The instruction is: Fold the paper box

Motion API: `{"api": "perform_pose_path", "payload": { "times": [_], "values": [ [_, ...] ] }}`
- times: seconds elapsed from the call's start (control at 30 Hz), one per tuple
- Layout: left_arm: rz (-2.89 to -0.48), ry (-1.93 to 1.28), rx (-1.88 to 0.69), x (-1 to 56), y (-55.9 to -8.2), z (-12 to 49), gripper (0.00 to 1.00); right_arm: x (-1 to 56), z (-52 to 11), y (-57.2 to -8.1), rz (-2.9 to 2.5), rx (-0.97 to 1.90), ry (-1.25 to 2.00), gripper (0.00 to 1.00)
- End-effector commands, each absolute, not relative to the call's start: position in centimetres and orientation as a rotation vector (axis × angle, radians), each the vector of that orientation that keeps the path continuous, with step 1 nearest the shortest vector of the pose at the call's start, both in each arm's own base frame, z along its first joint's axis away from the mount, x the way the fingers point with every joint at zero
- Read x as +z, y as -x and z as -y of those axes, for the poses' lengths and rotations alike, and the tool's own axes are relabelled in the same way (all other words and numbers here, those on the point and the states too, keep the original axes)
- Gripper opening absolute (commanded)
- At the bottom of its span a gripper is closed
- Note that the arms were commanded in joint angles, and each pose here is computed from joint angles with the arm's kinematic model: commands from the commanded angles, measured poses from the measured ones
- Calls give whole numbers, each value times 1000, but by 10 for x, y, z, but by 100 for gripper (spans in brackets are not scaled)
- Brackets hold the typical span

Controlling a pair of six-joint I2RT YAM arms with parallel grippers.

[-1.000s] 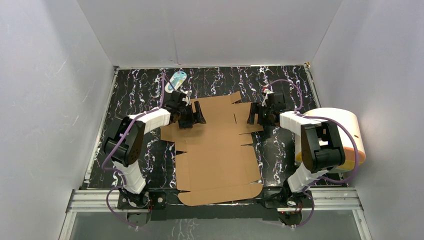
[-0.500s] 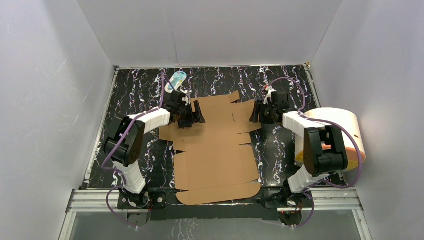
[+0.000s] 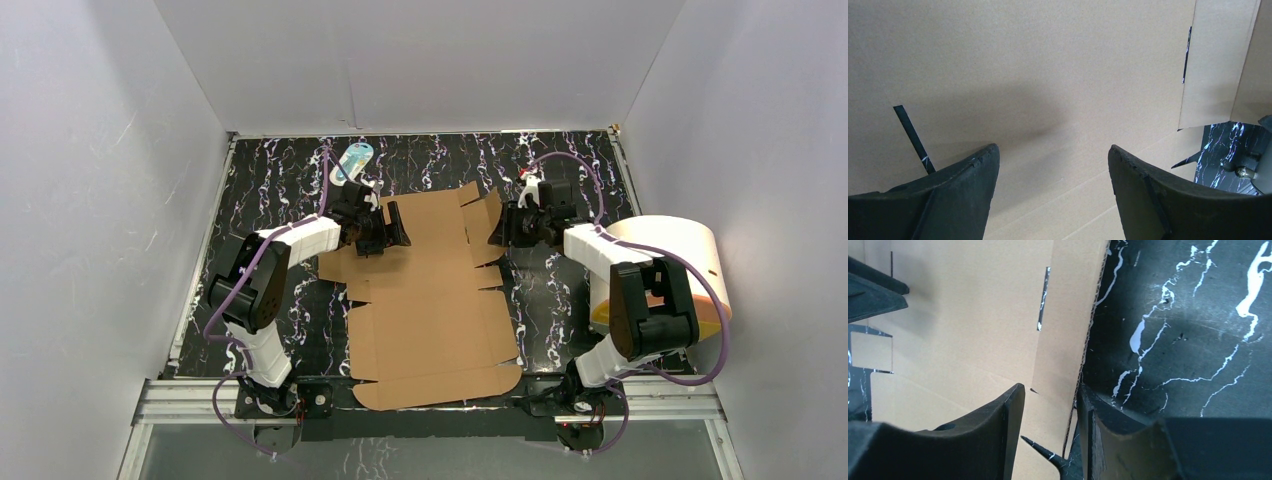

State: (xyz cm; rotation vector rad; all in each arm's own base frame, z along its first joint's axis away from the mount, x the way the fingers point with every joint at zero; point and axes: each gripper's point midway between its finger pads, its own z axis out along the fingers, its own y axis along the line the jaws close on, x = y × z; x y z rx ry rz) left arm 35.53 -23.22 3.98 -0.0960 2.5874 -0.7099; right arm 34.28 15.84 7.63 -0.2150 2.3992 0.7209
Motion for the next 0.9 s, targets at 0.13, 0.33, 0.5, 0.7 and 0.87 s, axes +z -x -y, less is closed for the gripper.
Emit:
{"api": "perform_pose_path", "payload": {
  "times": [0.13, 0.33, 0.5, 0.7, 0.87],
  "values": [
    [-2634, 96, -691, 26, -343, 228, 77, 118, -195, -352, -2282, 817, 346, 57],
    [-2624, 92, -693, 29, -342, 228, 77, 141, -216, -348, -2233, 856, 394, 66],
    [-2620, 91, -701, 30, -342, 229, 77, 145, -224, -347, -2220, 884, 399, 67],
    [-2615, 94, -700, 31, -342, 228, 77, 141, -247, -341, -2218, 958, 444, 67],
    [-2611, 95, -703, 32, -342, 228, 77, 139, -265, -337, -2221, 975, 478, 68]
  ]
}}
